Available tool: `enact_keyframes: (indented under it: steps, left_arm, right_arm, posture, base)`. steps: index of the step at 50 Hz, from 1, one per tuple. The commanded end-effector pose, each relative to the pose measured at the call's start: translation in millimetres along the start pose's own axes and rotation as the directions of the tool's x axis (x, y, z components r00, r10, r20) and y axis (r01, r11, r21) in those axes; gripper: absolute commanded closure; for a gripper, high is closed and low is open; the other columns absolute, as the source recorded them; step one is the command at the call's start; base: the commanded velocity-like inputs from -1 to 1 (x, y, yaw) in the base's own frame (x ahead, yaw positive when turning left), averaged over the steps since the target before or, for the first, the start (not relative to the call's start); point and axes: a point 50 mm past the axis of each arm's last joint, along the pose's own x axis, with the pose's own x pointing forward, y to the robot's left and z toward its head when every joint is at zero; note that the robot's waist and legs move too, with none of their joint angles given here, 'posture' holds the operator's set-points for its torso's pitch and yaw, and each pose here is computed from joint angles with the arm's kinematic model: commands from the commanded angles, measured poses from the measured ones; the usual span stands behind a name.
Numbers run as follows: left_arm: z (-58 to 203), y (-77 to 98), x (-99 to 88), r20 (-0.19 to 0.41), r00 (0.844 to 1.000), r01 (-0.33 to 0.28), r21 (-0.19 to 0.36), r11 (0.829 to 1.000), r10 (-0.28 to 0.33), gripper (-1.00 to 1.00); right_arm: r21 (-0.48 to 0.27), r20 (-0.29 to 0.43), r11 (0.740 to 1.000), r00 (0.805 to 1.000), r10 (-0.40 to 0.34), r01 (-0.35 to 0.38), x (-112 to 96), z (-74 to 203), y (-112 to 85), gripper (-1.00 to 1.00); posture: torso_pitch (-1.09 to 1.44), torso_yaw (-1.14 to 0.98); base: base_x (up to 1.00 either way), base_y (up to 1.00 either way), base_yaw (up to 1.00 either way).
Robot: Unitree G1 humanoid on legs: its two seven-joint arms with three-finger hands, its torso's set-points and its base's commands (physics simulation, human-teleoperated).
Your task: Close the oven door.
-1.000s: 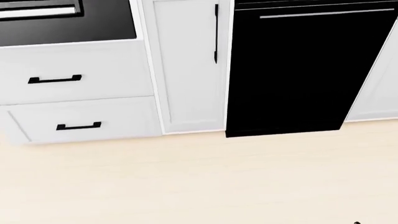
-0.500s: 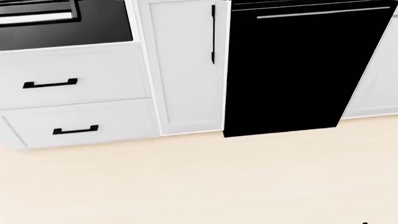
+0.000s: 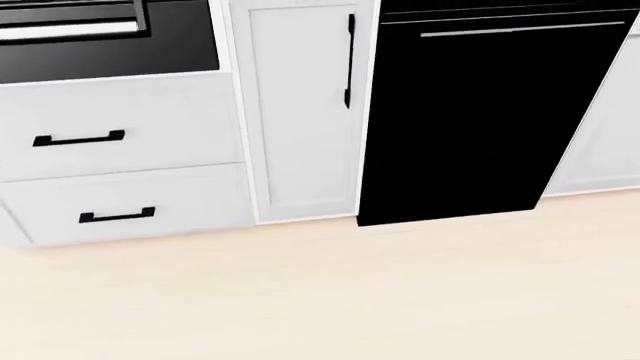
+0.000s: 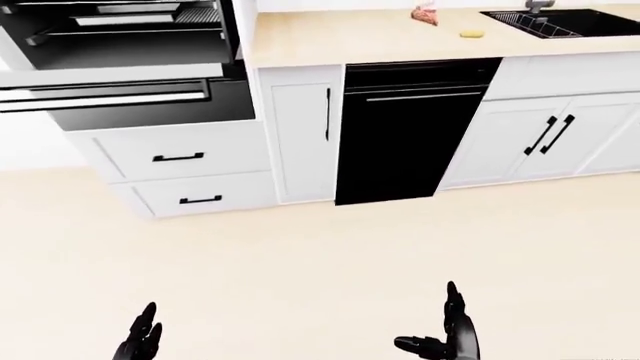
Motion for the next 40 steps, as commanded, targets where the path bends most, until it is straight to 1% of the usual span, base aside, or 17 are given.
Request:
enact_keyframes:
  steps: [1,40]
  left_arm:
    - [15.9,11.6,4.9,0.080,0.996,-0.038,0.016,0.999,0.037,-1.00]
    - [15.4,11.1,4.6,0.079,0.996,-0.030,0.009,1.000,0.029,-1.00]
  right_arm:
    - [-0.008,0.078,1.000,0.997,0.003,-0.002,6.9,15.8,-0.6,-1.00]
    - [-0.001,0.075,1.000,0.997,0.006,-0.006,7.3,15.7,0.3,-1.00]
  posture:
    - [0.00,0.00]
    - [0.00,0.00]
  base:
    - [0.00,0.30,0.00]
    - [0.00,0.29,0.00]
